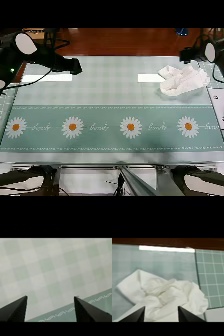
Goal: Fold the shirts.
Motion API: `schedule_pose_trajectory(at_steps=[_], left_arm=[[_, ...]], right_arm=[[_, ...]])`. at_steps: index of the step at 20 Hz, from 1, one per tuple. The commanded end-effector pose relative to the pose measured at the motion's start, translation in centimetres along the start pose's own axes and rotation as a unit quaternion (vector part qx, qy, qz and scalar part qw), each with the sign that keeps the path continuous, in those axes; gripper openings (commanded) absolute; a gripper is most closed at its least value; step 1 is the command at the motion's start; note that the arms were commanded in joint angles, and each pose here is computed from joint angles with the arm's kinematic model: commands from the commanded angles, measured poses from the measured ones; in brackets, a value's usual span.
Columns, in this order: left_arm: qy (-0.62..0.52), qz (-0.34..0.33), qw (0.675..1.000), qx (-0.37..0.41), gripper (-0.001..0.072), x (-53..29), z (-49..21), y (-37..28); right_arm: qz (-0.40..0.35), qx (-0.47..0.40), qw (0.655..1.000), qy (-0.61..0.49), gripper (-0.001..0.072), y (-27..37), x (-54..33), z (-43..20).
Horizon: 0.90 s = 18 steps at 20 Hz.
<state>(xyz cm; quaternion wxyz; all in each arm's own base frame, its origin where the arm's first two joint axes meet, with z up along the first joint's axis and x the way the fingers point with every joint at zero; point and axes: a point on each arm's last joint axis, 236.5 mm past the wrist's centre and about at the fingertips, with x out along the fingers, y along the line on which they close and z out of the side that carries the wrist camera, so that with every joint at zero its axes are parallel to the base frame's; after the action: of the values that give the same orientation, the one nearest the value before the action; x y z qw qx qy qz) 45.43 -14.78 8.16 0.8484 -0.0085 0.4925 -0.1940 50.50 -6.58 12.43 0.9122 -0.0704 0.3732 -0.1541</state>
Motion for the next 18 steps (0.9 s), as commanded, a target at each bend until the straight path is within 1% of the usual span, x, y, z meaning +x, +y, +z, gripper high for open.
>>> schedule_pose_trajectory(at_steps=[1, 2, 3, 5, 7, 11, 13, 14, 15, 16, 18], left_arm=[[0.034, -0.001, 0.999, -0.003, 0.0714, -0.1, -1.6, 0.3], [0.043, -0.003, 0.999, -0.003, 0.0714, -0.1, -2.0, 0.2], [0.049, -0.004, 0.999, -0.003, 0.0714, -0.1, -2.3, 0.1], [0.054, -0.008, 0.999, -0.004, 0.0714, -0.2, -2.5, -0.1], [0.053, -0.013, 0.998, -0.006, 0.0714, -0.2, -2.5, -0.3], [0.062, -0.015, 0.998, -0.006, 0.0713, -0.2, -2.9, -0.4], [0.066, -0.015, 0.998, -0.006, 0.0713, -0.2, -3.1, -0.4], [0.065, -0.015, 0.998, -0.005, 0.0713, -0.2, -3.1, -0.4], [0.065, -0.015, 0.998, -0.005, 0.0714, -0.3, -3.0, -0.4], [0.062, -0.015, 0.998, -0.004, 0.0713, -0.5, -2.9, -0.5], [0.051, -0.015, 0.999, 0.001, 0.0713, -1.6, -2.2, -0.8]], right_arm=[[-0.061, 0.141, 0.988, 0.033, 0.0490, -7.6, 4.3, -2.6], [-0.055, 0.175, 0.981, 0.063, 0.0501, -8.7, 5.7, -4.6], [-0.041, 0.207, 0.974, 0.086, 0.0595, -9.1, 7.0, -6.0], [0.000, 0.257, 0.958, 0.128, 0.0595, -8.8, 9.3, -8.7], [0.046, 0.279, 0.946, 0.158, 0.0595, -7.3, 11.4, -10.6], [0.083, 0.283, 0.935, 0.200, 0.0595, -3.7, 14.6, -13.6], [0.097, 0.282, 0.930, 0.216, 0.0578, -1.5, 16.0, -14.9], [0.108, 0.280, 0.929, 0.218, 0.0499, -0.2, 16.5, -15.1], [0.124, 0.268, 0.931, 0.214, 0.0215, 1.0, 16.5, -14.8], [0.138, 0.258, 0.935, 0.199, 0.0038, 1.8, 16.2, -13.7], [0.158, 0.222, 0.950, 0.153, 0.0037, 2.0, 14.1, -9.9]])
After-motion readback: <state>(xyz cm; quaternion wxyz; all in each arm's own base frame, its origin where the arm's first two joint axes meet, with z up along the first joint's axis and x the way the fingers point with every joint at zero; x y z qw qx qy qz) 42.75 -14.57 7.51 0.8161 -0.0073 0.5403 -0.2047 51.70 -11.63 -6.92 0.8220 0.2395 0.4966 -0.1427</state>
